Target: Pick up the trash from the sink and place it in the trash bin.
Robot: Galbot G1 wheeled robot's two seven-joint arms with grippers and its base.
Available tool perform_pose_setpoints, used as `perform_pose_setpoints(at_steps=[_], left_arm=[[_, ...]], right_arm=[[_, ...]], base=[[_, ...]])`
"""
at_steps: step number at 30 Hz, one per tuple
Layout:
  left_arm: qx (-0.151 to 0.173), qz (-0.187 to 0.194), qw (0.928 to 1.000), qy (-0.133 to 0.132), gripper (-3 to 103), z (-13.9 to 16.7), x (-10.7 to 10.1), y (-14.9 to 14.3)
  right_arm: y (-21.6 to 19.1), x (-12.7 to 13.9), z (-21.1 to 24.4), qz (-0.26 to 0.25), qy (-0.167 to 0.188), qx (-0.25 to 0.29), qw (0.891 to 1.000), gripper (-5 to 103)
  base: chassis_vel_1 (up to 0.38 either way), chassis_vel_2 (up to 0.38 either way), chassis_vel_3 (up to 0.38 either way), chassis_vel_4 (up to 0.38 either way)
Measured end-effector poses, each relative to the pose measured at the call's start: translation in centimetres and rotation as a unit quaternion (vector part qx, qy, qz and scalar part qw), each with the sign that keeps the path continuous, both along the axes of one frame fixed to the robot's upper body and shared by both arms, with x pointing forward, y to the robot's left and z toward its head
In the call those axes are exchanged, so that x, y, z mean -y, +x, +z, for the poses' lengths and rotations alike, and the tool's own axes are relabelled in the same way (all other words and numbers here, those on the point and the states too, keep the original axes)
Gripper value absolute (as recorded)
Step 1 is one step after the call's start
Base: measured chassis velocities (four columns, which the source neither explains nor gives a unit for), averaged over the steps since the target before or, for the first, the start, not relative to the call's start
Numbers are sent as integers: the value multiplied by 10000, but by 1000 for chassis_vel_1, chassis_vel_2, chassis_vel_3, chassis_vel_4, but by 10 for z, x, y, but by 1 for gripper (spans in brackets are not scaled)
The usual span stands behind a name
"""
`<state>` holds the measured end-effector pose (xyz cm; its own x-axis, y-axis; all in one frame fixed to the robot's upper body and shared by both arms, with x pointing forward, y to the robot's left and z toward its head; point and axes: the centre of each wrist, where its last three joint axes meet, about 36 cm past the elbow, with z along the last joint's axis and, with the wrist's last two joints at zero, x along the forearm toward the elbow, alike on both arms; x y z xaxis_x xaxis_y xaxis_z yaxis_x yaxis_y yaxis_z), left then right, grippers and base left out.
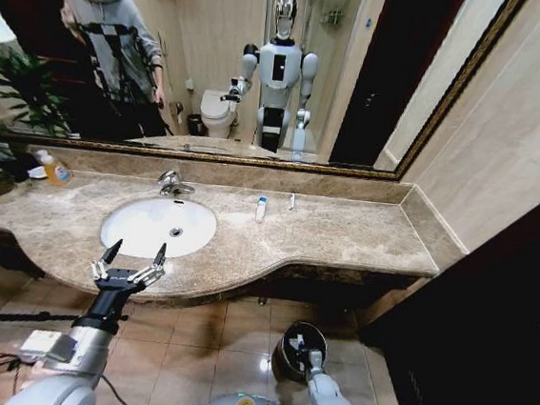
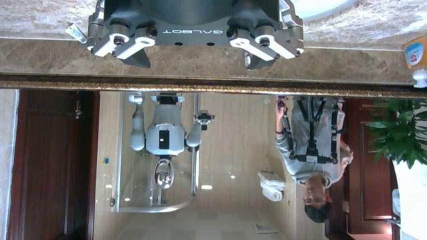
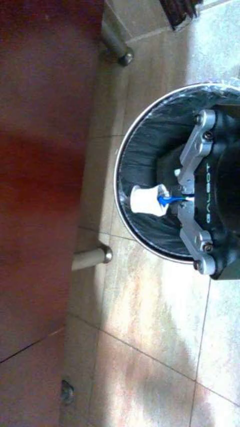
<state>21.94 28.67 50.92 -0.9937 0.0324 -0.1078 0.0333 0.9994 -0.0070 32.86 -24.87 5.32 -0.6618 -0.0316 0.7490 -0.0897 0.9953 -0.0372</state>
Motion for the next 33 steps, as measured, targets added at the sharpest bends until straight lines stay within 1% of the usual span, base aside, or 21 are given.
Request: perform_pose_setpoints(at_steps=[4, 5, 7, 8, 9, 10, 12, 13, 15, 16, 20, 23, 24, 25, 27, 30, 33], left_arm=[[0, 0, 10000, 0, 100, 0, 0, 0], [0, 0, 10000, 0, 100, 0, 0, 0], [0, 0, 10000, 0, 100, 0, 0, 0], [0, 0, 10000, 0, 100, 0, 0, 0], [0, 0, 10000, 0, 100, 0, 0, 0], [0, 0, 10000, 0, 100, 0, 0, 0], [0, 0, 10000, 0, 100, 0, 0, 0], [0, 0, 10000, 0, 100, 0, 0, 0], [0, 0, 10000, 0, 100, 0, 0, 0], [0, 0, 10000, 0, 100, 0, 0, 0], [0, 0, 10000, 0, 100, 0, 0, 0], [0, 0, 10000, 0, 100, 0, 0, 0], [0, 0, 10000, 0, 100, 0, 0, 0], [0, 0, 10000, 0, 100, 0, 0, 0], [0, 0, 10000, 0, 100, 0, 0, 0], [0, 0, 10000, 0, 100, 0, 0, 0], [0, 0, 10000, 0, 100, 0, 0, 0]], right_arm=[[2, 8, -2, 28, -11, -1, 10000, 20], [2, 8, -2, 28, -11, -1, 10000, 20], [1, 11, -2, 41, -23, 3, 10000, 31], [1, 11, -2, 43, -26, 8, 10000, 31], [1, 12, -2, 43, -27, 13, 10000, 36], [1, 12, -2, 43, -27, 13, 10000, 36], [-1, 12, -2, 46, -30, 23, 10000, 47], [-3, 12, -2, 50, -33, 29, 10000, 47], [-6, 13, -3, 85, -54, 68, 9999, 58], [-6, 13, -3, 85, -54, 68, 9999, 58], [-14, 13, -3, 87, -109, 125, 9998, 80], [-18, 12, -3, 69, -134, 159, 9998, 80], [-19, 13, -2, 62, -142, 184, 9997, 90], [-19, 13, -2, 62, -142, 184, 9997, 90], [-24, 15, 2, 58, -167, 268, 9995, 99], [-25, 17, 9, 40, -163, 377, 9991, 100], [-33, 17, 21, -93, -74, 514, 9986, 100]], base=[[0, 0, 0, 0], [0, 0, 0, 0], [0, 0, 0, 0], [0, 0, 0, 0], [0, 0, 0, 0], [0, 0, 0, 0], [0, 0, 0, 0], [0, 0, 0, 0], [0, 0, 0, 0], [0, 0, 0, 0], [0, 0, 0, 0], [0, 0, 0, 0], [0, 0, 0, 0], [0, 0, 0, 0], [0, 0, 0, 0], [0, 0, 0, 0], [0, 0, 0, 0]])
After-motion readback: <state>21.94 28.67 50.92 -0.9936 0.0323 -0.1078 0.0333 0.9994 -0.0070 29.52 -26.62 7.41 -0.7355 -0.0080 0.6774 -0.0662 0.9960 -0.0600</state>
